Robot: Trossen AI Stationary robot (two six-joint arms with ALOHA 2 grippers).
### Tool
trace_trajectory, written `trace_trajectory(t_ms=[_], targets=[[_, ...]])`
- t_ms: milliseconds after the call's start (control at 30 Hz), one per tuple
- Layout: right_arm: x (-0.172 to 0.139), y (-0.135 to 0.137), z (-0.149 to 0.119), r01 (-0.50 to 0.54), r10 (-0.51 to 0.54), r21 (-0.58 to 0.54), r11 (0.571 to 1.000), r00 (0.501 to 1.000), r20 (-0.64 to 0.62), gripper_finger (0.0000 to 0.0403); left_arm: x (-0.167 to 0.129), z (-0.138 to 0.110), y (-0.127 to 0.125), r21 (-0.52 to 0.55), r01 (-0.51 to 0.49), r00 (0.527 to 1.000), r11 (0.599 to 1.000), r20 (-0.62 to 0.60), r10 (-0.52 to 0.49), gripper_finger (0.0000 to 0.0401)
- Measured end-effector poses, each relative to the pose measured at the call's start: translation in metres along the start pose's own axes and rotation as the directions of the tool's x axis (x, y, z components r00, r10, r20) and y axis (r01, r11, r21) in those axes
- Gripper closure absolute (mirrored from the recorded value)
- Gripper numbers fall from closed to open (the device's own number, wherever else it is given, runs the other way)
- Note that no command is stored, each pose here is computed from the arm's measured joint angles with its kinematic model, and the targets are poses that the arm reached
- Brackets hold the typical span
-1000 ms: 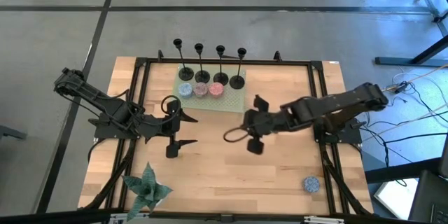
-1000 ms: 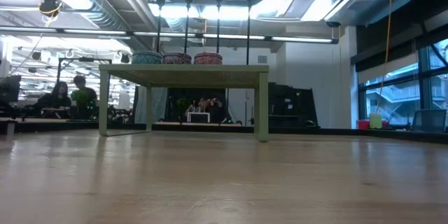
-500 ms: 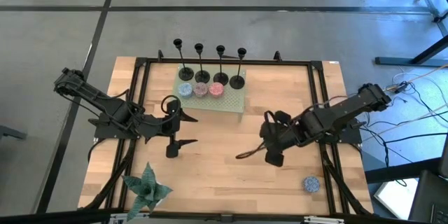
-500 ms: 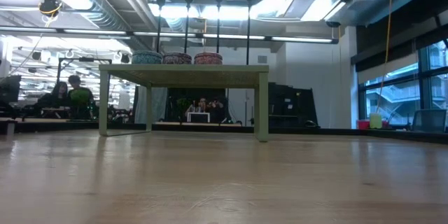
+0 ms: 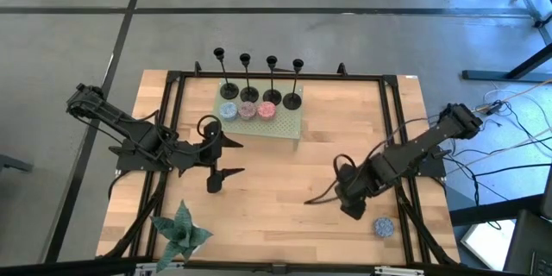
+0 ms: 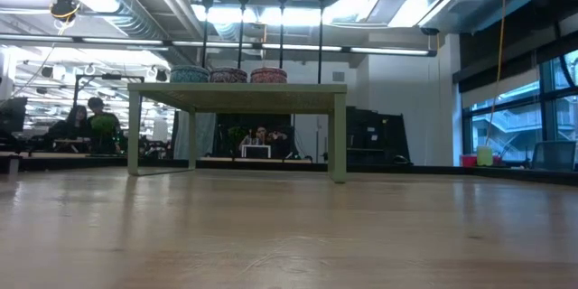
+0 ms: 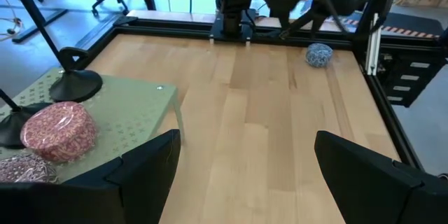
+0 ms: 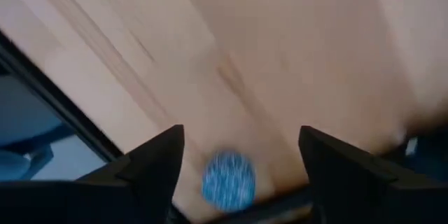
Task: Pick & Place candle stick holders
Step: Put the blue candle on the shelf aligned with the other candles
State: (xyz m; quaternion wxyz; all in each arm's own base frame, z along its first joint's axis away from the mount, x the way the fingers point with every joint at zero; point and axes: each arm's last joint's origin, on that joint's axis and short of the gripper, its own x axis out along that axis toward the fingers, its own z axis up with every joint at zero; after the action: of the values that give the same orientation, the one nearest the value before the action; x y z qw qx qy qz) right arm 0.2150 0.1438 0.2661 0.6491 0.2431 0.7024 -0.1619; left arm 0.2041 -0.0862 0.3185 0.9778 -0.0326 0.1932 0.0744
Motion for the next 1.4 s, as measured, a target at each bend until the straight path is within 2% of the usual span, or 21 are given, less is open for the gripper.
trace_trajectory(t_ms=[133, 333, 467, 633, 933, 1133, 1400], targets=[[0.026, -0.004, -0.016, 0.033, -0.011, 0.121, 0.992, 0.985, -0.175, 0.0105, 0.000, 0.000, 0.000, 0.000, 0.000, 1.000, 1.000, 0.000, 0.000, 0.0074], [0.065, -0.005, -0.036, 0.009, 0.039, 0.147, 0.989, 0.946, -0.323, 0.0104, 0.000, 0.000, 0.000, 0.003, -0.001, 1.000, 1.000, 0.000, 0.001, 0.0074], [0.080, -0.006, -0.043, -0.016, 0.054, 0.117, 0.993, 0.943, -0.328, 0.0104, 0.000, 0.000, 0.000, 0.010, -0.014, 1.000, 1.000, 0.004, 0.014, 0.0074], [0.088, -0.010, -0.050, 0.012, 0.025, 0.107, 0.994, 0.941, -0.338, 0.0104, 0.000, 0.000, 0.001, 0.009, -0.022, 1.000, 1.000, 0.007, 0.022, 0.0074], [0.107, -0.011, -0.058, -0.042, 0.073, 0.101, 0.994, 0.941, -0.330, 0.0104, 0.000, 0.000, 0.001, 0.008, -0.022, 1.000, 1.000, 0.007, 0.022, 0.0074], [0.108, -0.009, -0.059, -0.071, 0.101, 0.102, 0.992, 0.940, -0.325, 0.0104, 0.000, 0.000, 0.001, 0.008, -0.023, 1.000, 1.000, 0.007, 0.023, 0.0074], [0.113, -0.012, -0.066, -0.041, 0.072, 0.098, 0.994, 0.940, -0.333, 0.0104, 0.000, 0.000, 0.001, 0.007, -0.023, 1.000, 1.000, 0.007, 0.023, 0.0074]])
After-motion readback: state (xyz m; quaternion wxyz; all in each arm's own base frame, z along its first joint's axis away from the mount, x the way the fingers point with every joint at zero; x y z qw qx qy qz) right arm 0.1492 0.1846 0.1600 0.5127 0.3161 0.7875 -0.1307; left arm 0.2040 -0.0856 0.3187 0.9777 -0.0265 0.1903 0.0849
